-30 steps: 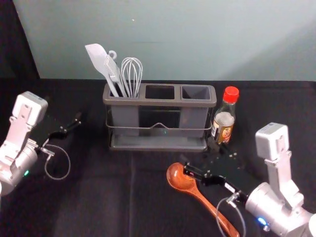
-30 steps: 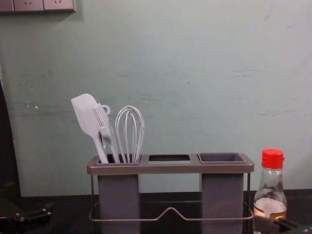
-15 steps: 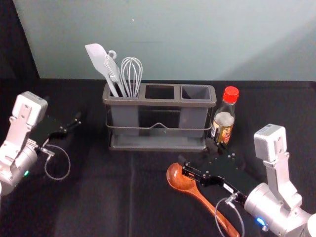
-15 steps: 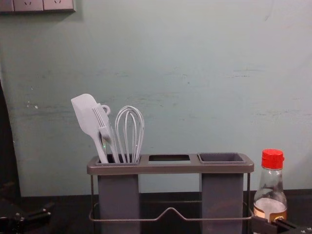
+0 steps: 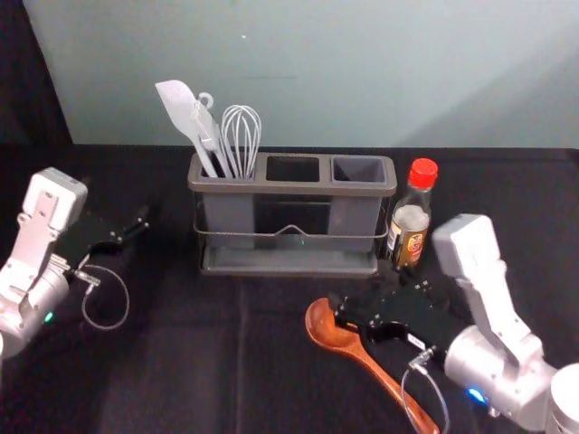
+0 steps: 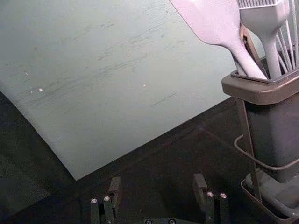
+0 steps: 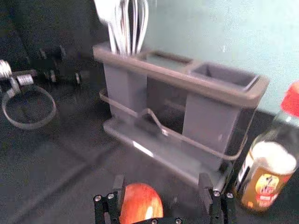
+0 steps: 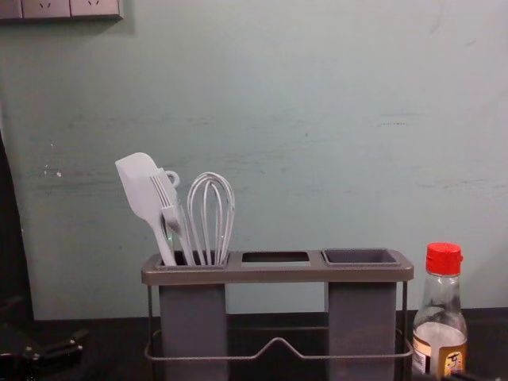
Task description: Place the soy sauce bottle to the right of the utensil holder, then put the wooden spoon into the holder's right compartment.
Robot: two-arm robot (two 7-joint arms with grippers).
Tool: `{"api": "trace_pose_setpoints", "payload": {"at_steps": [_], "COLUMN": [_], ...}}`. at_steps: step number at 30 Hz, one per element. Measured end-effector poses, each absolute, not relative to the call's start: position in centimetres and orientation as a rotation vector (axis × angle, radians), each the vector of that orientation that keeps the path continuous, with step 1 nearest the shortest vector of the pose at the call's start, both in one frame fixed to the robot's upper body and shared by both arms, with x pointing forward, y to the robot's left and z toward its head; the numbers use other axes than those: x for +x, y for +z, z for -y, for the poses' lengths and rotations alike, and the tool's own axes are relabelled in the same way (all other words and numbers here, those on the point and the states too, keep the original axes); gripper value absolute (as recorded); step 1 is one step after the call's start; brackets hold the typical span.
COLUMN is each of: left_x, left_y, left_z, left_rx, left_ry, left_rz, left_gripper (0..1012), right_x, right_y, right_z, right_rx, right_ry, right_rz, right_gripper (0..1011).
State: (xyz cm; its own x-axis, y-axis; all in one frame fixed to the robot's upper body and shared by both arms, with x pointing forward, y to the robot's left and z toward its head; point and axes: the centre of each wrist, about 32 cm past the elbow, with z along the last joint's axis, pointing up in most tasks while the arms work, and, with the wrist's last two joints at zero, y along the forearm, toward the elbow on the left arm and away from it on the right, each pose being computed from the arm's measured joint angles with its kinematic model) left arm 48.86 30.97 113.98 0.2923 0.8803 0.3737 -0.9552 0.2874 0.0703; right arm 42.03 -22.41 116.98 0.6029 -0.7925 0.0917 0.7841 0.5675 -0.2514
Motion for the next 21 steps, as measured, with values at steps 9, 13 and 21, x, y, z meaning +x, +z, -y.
{"api": "trace_pose_setpoints", "payload": {"at_steps": [9,13,21], "left_x": [48.9,48.9,48.9], "left_y": [114.0,114.0,114.0], "left_z": [-31.0,-31.0,-31.0], "left_rx": [0.304,0.304,0.304], "left_ry": [1.248,1.248,1.248], "left_rz": [0.285,0.285,0.285], "left_gripper": [1000,1000,1000], "right_x": [43.1,43.4,44.3], "right_y": [121.1,122.6,124.2], "right_z": [19.8,18.5,16.3], "right_rx": [-0.527,-0.616,-0.711], "right_ry": [-0.915,-0.924,-0.921], "right_rz": [-0.147,-0.177,-0.242], "right_gripper": [1000,1000,1000]}}
